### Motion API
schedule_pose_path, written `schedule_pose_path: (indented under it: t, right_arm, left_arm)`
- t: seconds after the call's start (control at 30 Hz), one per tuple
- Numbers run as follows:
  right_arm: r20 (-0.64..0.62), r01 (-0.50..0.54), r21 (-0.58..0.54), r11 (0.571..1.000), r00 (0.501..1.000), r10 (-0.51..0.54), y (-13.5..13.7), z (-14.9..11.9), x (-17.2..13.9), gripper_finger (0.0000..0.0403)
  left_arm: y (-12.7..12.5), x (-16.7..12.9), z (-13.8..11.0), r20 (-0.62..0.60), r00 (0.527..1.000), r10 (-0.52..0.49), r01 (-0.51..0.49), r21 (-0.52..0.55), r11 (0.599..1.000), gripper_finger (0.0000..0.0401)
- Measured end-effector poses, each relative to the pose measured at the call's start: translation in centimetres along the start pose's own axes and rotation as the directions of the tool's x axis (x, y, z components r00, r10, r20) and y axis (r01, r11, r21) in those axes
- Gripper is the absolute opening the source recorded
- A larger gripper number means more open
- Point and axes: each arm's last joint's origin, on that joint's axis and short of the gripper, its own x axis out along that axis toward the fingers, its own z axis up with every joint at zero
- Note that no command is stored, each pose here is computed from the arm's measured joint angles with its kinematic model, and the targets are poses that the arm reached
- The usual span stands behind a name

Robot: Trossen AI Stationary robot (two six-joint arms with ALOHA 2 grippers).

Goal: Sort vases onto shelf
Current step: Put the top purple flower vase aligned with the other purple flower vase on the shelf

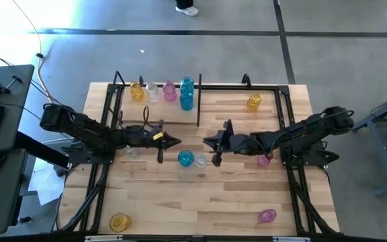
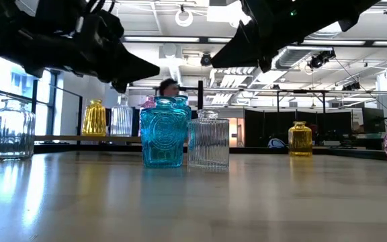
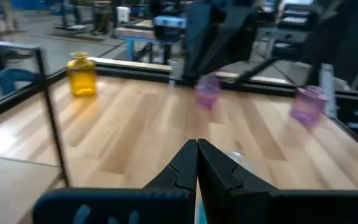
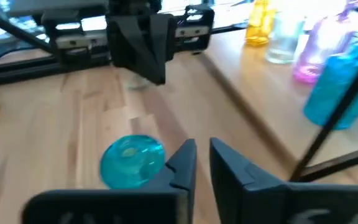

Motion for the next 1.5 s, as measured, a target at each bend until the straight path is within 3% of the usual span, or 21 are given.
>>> schedule_pose_path:
  t: [0.33,0.5,0.63,0.77,1.0,1.27,1.5]
  right_arm:
    - [0.030,-0.156,-0.035,0.987,0.987,0.157,3.5,-2.5,2.0,0.0169]
    - [0.031,-0.165,-0.050,0.985,0.985,0.167,5.0,-2.3,4.0,0.0238]
    - [-0.006,-0.136,-0.058,0.989,0.991,0.136,5.1,-1.7,5.8,0.0271]
    - [-0.065,-0.099,-0.071,0.993,0.993,0.094,4.6,-1.4,6.9,0.0279]
    - [-0.079,-0.130,-0.075,0.989,0.989,0.124,4.1,-1.1,7.5,0.0280]
    - [-0.115,-0.142,-0.185,0.972,0.986,0.122,4.4,0.9,7.3,0.0279]
    - [-0.213,-0.123,-0.205,0.971,0.974,0.079,3.8,2.7,6.6,0.0236]
  left_arm:
    - [-1.5,-0.9,-0.1,0.008,0.998,-0.062,0.062,0.029,0.998,0.0000]
    - [-1.5,-0.9,-0.1,0.009,0.999,-0.051,0.050,0.029,0.998,0.0000]
    - [-1.5,-1.0,-0.2,0.007,0.999,-0.049,0.049,0.045,0.998,0.0000]
    - [-1.2,-1.5,-1.0,-0.009,1.000,-0.026,0.027,0.046,0.999,0.0000]
    - [-0.9,-3.0,-1.7,0.056,0.998,-0.028,0.027,0.019,0.999,0.0000]
    - [-0.9,-3.1,-1.6,0.063,0.998,-0.030,0.029,0.020,0.999,0.0000]
    - [-0.3,-3.0,-1.6,0.055,0.997,-0.045,0.042,0.055,0.998,0.0000]
